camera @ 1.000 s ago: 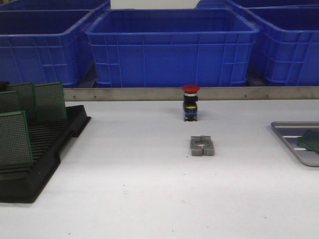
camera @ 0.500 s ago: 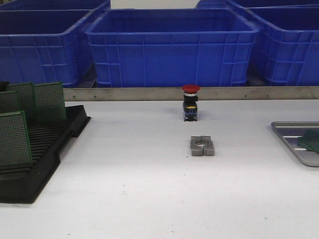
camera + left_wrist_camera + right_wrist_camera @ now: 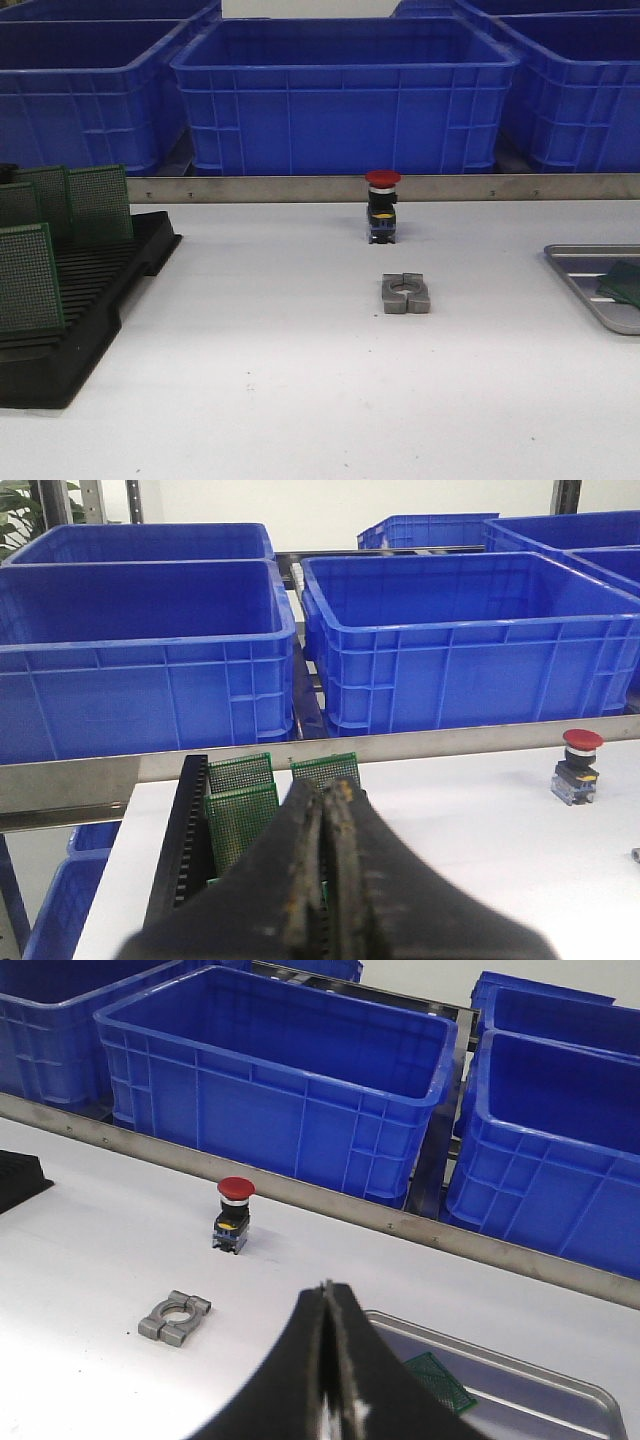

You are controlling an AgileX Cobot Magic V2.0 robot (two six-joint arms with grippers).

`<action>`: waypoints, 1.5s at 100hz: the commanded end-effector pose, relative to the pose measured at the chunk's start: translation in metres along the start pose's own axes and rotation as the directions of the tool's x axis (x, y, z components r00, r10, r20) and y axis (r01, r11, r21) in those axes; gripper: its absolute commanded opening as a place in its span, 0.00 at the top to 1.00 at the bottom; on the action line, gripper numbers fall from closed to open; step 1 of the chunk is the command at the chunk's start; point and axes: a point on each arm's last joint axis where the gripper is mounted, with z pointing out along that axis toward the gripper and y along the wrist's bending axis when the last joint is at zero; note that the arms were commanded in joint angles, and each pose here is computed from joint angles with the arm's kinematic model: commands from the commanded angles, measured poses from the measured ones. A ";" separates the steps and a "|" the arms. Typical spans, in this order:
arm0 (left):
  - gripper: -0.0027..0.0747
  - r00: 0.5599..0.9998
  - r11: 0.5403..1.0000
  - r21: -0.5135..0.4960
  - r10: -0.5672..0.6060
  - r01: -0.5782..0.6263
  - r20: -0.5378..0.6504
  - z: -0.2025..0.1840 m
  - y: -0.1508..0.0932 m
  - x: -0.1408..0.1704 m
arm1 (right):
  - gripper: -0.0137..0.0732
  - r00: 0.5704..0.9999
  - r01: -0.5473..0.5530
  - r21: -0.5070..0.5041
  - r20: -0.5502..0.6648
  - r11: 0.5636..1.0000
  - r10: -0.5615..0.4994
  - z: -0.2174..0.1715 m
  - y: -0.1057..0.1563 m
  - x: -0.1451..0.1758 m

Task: Place circuit board on tray

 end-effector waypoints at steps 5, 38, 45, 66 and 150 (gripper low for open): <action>0.99 0.998 0.996 -0.085 0.038 -0.033 0.055 0.001 0.008 -0.006 | 0.91 0.999 -0.013 0.034 0.049 0.999 0.011 -0.001 -0.004 -0.010; 0.99 0.999 0.991 -0.134 -0.022 0.026 0.033 -0.010 0.014 0.051 | 0.91 0.999 -0.013 0.033 0.048 0.999 0.011 -0.001 -0.004 -0.010; 0.99 0.999 0.990 -0.137 -0.021 0.017 -0.026 -0.009 0.014 0.056 | 0.91 0.999 -0.013 0.029 0.045 0.999 0.012 -0.001 -0.003 -0.010; 0.99 0.999 0.989 -0.144 0.010 -0.016 -0.039 -0.009 0.014 0.057 | 0.91 0.999 -0.013 0.028 0.044 1.000 0.012 -0.001 -0.003 -0.010; 0.99 0.999 0.990 -0.140 -0.033 0.029 -0.023 -0.009 0.014 0.056 | 0.91 0.999 -0.013 0.025 0.042 1.000 0.012 -0.001 -0.003 -0.010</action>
